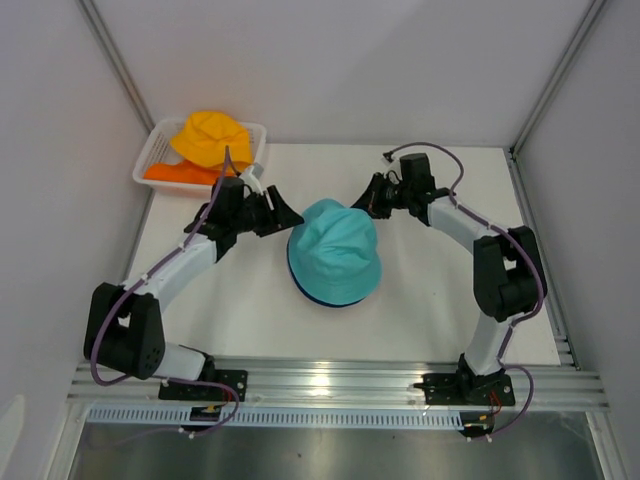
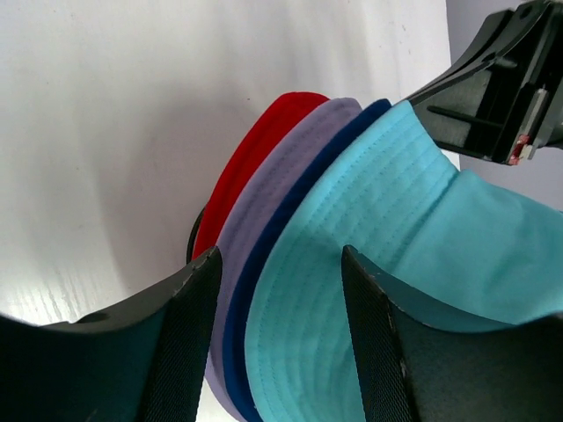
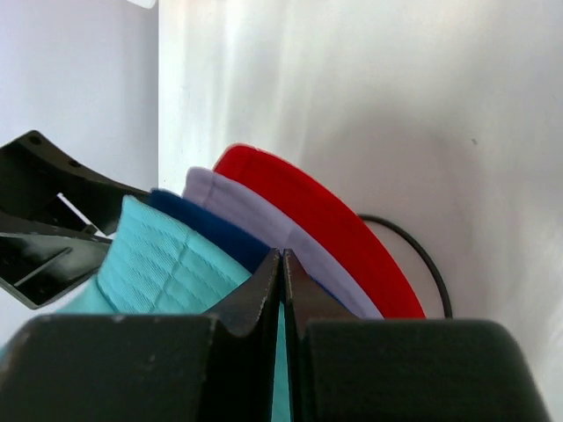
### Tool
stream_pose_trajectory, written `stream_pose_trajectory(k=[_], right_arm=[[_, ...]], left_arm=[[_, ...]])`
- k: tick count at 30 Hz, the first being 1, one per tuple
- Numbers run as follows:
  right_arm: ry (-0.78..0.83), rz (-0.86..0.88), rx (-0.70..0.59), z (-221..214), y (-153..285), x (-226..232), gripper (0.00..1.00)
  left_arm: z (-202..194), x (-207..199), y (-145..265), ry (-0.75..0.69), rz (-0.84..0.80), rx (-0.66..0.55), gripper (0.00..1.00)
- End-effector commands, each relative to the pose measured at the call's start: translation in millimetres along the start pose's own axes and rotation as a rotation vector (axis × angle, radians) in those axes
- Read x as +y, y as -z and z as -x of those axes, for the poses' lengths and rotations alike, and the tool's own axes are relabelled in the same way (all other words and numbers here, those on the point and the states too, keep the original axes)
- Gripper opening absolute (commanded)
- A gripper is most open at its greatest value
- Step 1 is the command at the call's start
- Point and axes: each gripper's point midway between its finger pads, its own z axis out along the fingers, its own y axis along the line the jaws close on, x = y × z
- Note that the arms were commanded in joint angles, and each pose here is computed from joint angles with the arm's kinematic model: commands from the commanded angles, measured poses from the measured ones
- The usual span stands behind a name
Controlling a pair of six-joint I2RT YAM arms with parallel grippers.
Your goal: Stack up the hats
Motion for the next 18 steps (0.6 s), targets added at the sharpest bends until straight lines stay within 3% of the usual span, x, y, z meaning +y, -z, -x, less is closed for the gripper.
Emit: stream_pose_trajectory(k=[1,6,9,10,14,15,18], right_arm=[[0.059,0.056,0.035,6,-12,24,0.06],[0.090,0.044,0.059,12,-22,26,0.11],[0.117,0.014,0.045,22,-19,24,0.14],[0.122,0.006,0.034,26,-18,23,0.15],[0.125,-0.036,0.004,40,-7,11,0.23],[0.127,-0.050,-0.007,44,-1,9,0.25],[0.144,-0.129,-0.075,67,26,-4,0.32]], left_arm=[[16,-6,-2,-0.019,-0.038,-0.034,0.61],[9,-7,0,0.023,-0.073,-0.020,0.59],[7,-21,2,0.033,-0.161,-0.019,0.40],[5,-23,3,0.039,-0.175,-0.015,0.24],[4,-28,5,0.051,-0.205,-0.012,0.12],[3,-27,5,0.052,-0.203,-0.012,0.06],[2,-26,6,0.055,-0.198,-0.017,0.01]])
